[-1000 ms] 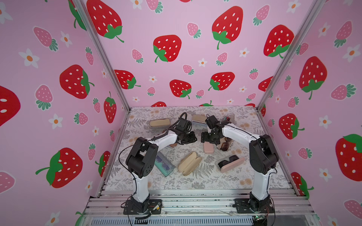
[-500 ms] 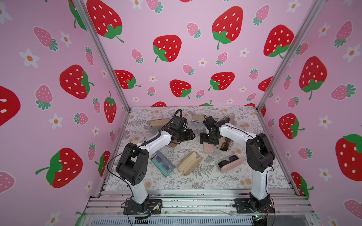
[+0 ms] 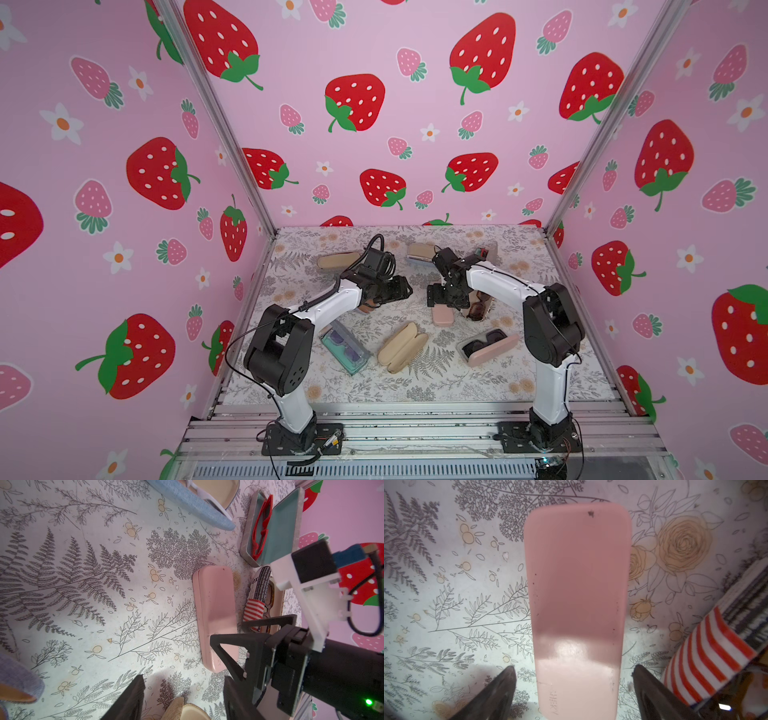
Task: Close the glasses case
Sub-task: Move the glasses case to the center of the board.
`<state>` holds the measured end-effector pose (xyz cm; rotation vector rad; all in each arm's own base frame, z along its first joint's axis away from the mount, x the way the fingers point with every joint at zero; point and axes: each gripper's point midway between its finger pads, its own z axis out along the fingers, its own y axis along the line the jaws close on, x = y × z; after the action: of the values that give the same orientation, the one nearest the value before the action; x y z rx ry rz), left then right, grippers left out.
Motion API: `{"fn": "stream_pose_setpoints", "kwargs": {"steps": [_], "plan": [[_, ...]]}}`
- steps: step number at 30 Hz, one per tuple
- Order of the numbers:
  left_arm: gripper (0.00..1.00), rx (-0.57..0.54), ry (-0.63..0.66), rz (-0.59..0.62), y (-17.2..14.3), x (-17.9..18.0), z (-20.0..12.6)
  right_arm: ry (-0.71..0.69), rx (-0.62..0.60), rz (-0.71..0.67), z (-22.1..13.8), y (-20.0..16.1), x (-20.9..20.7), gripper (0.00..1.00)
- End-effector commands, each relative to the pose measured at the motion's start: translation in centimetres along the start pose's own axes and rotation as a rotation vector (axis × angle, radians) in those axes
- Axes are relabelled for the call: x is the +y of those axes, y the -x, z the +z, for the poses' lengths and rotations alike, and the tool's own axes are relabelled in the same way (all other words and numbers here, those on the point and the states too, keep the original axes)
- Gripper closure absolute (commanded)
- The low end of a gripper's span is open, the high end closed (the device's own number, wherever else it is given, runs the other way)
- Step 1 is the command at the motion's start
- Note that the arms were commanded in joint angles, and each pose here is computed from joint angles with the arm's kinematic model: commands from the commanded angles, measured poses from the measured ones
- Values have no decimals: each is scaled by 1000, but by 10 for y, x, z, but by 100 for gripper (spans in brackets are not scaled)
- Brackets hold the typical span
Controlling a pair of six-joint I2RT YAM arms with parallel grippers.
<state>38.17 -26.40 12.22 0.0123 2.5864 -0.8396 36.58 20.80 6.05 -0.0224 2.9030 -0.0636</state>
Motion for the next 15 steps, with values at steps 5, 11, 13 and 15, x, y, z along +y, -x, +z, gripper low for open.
{"fn": "stream_pose_setpoints", "kwargs": {"steps": [5,11,13,15], "plan": [[39,-3,12,0,-2,5,-4,11,54,-16,17,-5,10,11],[39,-1,8,-7,-2,9,-2,13,70,-20,24,-5,15,16],[39,0,6,-11,-2,10,-2,20,71,-19,25,-3,18,23],[40,-1,4,-13,-2,12,-2,29,69,-18,26,0,23,36]]}}
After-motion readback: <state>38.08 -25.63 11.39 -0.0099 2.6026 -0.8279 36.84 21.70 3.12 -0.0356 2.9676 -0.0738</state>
